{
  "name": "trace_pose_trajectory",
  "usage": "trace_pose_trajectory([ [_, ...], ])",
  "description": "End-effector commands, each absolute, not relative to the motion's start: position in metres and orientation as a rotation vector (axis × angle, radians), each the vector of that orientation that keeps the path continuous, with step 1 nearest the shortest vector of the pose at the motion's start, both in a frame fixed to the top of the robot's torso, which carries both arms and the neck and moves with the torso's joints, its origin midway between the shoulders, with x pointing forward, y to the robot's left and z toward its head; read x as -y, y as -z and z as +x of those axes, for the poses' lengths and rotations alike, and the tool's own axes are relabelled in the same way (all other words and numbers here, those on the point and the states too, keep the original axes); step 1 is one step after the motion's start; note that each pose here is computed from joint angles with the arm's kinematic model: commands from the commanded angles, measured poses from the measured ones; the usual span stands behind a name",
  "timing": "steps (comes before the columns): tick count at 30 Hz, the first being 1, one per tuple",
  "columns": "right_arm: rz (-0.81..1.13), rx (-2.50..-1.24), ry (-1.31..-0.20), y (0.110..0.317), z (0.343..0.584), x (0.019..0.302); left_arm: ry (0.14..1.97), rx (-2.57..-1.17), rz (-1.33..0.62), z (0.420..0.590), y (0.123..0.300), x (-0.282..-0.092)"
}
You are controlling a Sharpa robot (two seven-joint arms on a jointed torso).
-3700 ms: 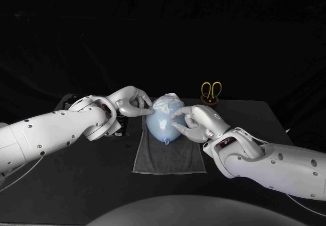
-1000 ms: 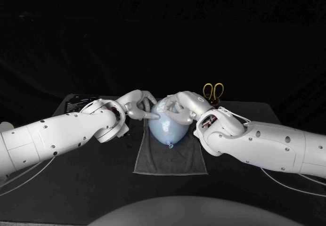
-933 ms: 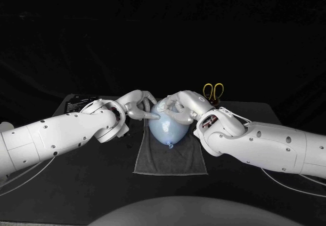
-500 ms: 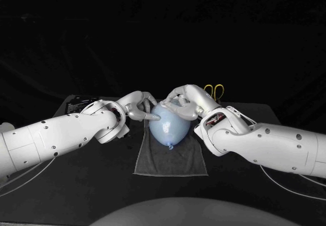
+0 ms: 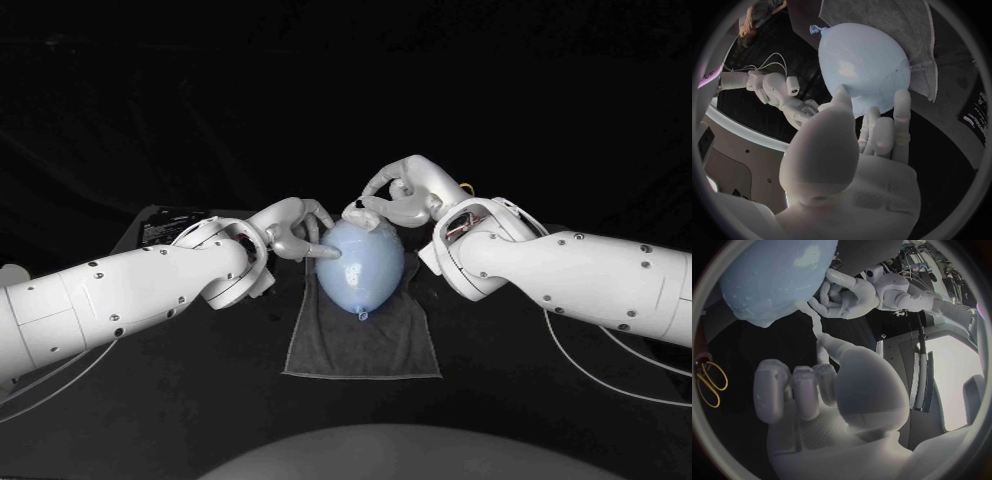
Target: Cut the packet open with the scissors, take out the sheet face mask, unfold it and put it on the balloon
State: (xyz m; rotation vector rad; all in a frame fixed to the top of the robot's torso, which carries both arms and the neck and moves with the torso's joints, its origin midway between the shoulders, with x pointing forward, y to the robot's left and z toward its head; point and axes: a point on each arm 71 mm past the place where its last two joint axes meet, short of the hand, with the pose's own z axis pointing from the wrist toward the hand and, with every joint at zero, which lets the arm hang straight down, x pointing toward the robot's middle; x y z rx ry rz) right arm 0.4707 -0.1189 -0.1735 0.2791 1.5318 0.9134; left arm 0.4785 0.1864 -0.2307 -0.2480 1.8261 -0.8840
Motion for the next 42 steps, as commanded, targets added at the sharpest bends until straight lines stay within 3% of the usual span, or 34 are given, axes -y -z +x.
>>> trace_pose_trajectory([
  [1, 0.301, -1.652, -0.928, 0.178, 0.475, 0.117, 0.918, -1.799, -0.255, 0.478, 0.228, -0.184],
  [15, 0.357, -1.691, -0.929, 0.175, 0.484, 0.121, 1.095, -1.68, -0.455, 0.474, 0.215, -0.186],
  [27, 0.416, -1.687, -0.954, 0.175, 0.485, 0.123, 1.133, -1.821, -0.651, 0.467, 0.218, -0.2],
  [42, 0.584, -1.749, -1.039, 0.178, 0.476, 0.13, 1.301, -1.981, -1.107, 0.453, 0.228, -0.181],
])
